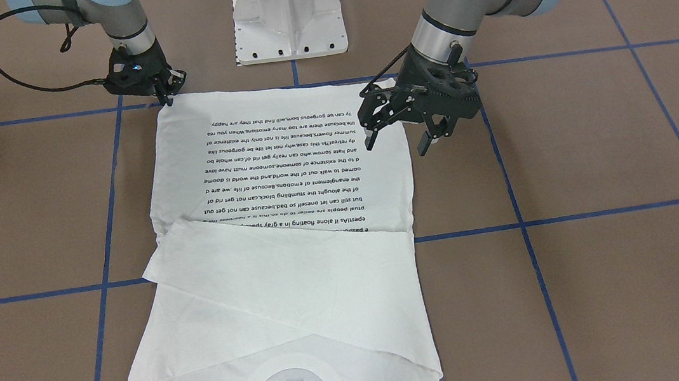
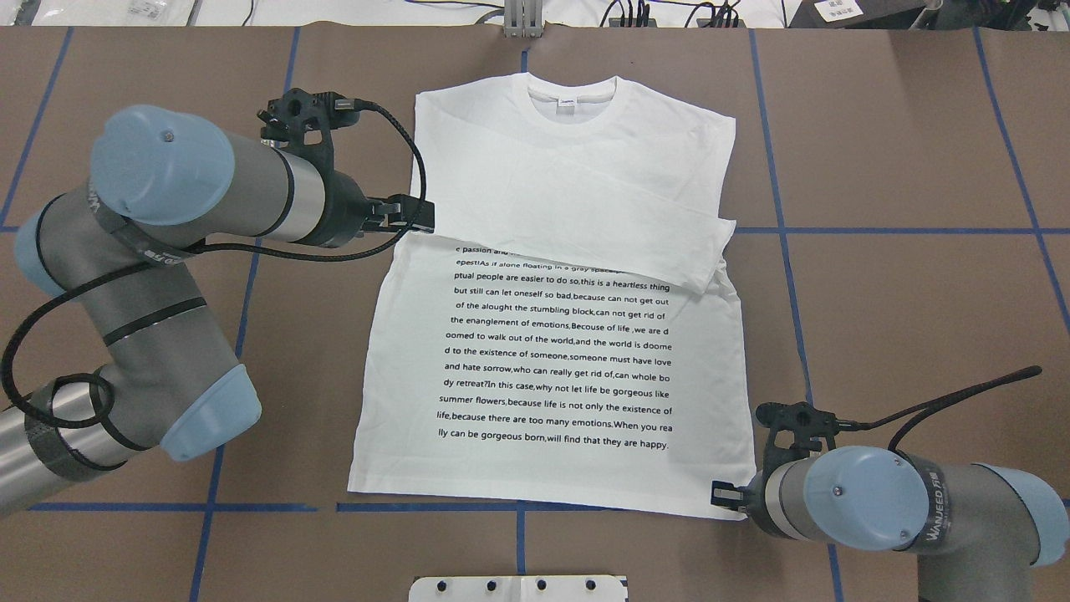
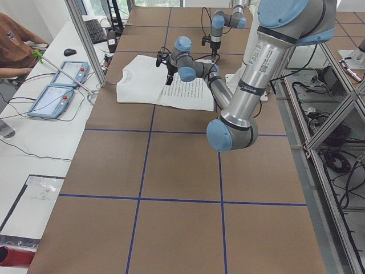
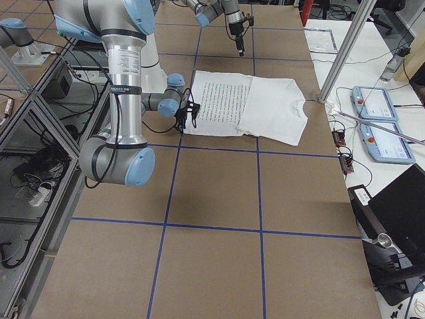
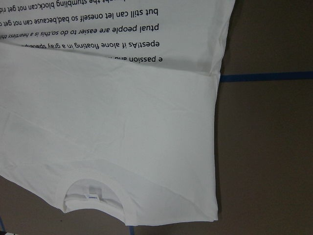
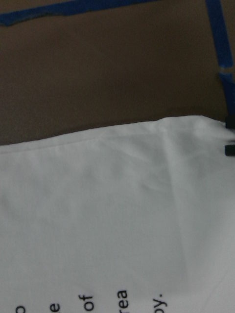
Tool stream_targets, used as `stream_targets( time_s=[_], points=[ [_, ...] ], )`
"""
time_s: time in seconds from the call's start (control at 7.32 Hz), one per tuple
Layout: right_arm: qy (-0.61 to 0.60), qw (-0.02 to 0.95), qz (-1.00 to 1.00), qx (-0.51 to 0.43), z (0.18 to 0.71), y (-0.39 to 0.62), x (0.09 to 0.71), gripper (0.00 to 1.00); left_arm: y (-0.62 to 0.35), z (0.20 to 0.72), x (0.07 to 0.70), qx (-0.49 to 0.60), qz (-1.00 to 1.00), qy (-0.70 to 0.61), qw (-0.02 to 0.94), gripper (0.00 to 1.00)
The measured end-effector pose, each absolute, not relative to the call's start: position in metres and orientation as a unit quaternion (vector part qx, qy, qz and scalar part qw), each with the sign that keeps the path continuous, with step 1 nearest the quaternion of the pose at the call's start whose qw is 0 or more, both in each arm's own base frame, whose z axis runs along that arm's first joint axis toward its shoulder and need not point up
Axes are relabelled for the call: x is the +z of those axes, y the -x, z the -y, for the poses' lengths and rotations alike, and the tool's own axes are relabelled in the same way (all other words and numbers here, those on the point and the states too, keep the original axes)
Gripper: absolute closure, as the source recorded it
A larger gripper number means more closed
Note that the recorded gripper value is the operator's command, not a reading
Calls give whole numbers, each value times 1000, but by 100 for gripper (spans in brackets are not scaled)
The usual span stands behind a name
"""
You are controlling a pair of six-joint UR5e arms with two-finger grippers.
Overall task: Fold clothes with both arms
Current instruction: 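Lower both grippers to the bottom hem corners of the shirt, then grasp the hem corners nearest the robot with both grippers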
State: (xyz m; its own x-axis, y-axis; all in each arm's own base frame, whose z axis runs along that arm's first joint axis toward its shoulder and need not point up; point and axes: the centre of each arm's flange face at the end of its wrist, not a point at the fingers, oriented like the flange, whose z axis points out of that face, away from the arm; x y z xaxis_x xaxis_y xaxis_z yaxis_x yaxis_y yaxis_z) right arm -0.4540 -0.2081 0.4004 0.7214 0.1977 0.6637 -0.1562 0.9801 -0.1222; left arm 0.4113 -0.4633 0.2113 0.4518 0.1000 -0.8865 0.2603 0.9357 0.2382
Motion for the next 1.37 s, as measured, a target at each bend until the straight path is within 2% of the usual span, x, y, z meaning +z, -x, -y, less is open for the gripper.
stream_targets(
  time_s=[0.27,0.68,1.09,1.37],
  points=[
    [28,927,362,94,208,456,399,100,-412,464,212,-48,-521,-173,834,1],
    [26,918,381,109,208,454,379,100,-408,460,214,-62,-523,-163,834,1],
    [25,902,412,127,217,451,348,100,-406,404,242,-98,-529,-100,837,2],
    [20,895,426,134,226,450,333,100,-442,357,265,-124,-503,-61,853,2]
  ],
)
